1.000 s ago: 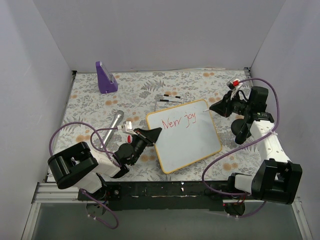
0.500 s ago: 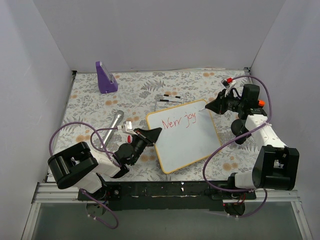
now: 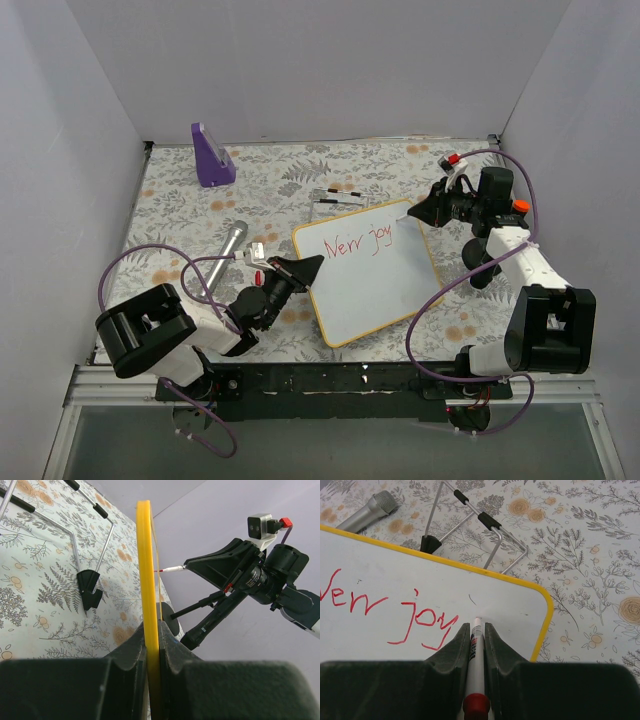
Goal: Write a sentence on the whiteboard
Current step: Write on the whiteboard with the whiteboard marker without the cap.
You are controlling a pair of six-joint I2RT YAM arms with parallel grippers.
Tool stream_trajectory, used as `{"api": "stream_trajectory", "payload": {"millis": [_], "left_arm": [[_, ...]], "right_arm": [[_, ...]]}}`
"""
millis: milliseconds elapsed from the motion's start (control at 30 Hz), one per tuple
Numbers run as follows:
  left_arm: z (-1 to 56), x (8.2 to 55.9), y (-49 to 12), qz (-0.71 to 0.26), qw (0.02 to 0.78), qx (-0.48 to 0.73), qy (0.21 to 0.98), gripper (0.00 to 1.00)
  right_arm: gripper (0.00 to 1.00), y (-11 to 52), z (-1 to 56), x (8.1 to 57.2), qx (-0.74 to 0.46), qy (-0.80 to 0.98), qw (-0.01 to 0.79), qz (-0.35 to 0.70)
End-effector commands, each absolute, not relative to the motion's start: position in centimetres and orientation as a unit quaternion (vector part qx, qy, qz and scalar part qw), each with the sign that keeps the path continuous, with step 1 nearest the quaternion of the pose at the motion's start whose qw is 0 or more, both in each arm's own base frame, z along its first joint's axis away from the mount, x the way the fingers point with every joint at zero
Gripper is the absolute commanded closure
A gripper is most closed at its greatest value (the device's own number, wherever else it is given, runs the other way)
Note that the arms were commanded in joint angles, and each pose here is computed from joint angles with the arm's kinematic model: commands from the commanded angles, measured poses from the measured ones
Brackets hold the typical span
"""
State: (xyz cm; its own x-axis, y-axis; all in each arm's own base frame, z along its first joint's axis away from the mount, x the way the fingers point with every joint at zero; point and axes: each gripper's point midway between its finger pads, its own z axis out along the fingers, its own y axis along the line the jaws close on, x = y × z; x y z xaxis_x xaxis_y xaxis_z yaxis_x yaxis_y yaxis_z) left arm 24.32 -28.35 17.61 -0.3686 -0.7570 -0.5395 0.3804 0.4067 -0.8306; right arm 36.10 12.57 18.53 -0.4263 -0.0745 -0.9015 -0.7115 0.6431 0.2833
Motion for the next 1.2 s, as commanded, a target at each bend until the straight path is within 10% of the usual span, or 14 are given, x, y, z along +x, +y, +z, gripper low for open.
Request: {"api": "stream_trajectory", "payload": {"millis": [0, 1167], "left_arm": [[23.2, 23.2, -28.0, -0.573, 0.592, -0.113, 0.555, 1.00], [23.3, 23.3, -27.9, -0.570, 0.596, -0.112, 0.555, 1.00]], "right_arm": [[0.99, 12.8, 20.5, 37.5, -0.268, 0.756, 0.500, 0.327], [0.99, 14.2, 18.7, 34.5, -0.300, 0.768, 0.460, 0.329]]}}
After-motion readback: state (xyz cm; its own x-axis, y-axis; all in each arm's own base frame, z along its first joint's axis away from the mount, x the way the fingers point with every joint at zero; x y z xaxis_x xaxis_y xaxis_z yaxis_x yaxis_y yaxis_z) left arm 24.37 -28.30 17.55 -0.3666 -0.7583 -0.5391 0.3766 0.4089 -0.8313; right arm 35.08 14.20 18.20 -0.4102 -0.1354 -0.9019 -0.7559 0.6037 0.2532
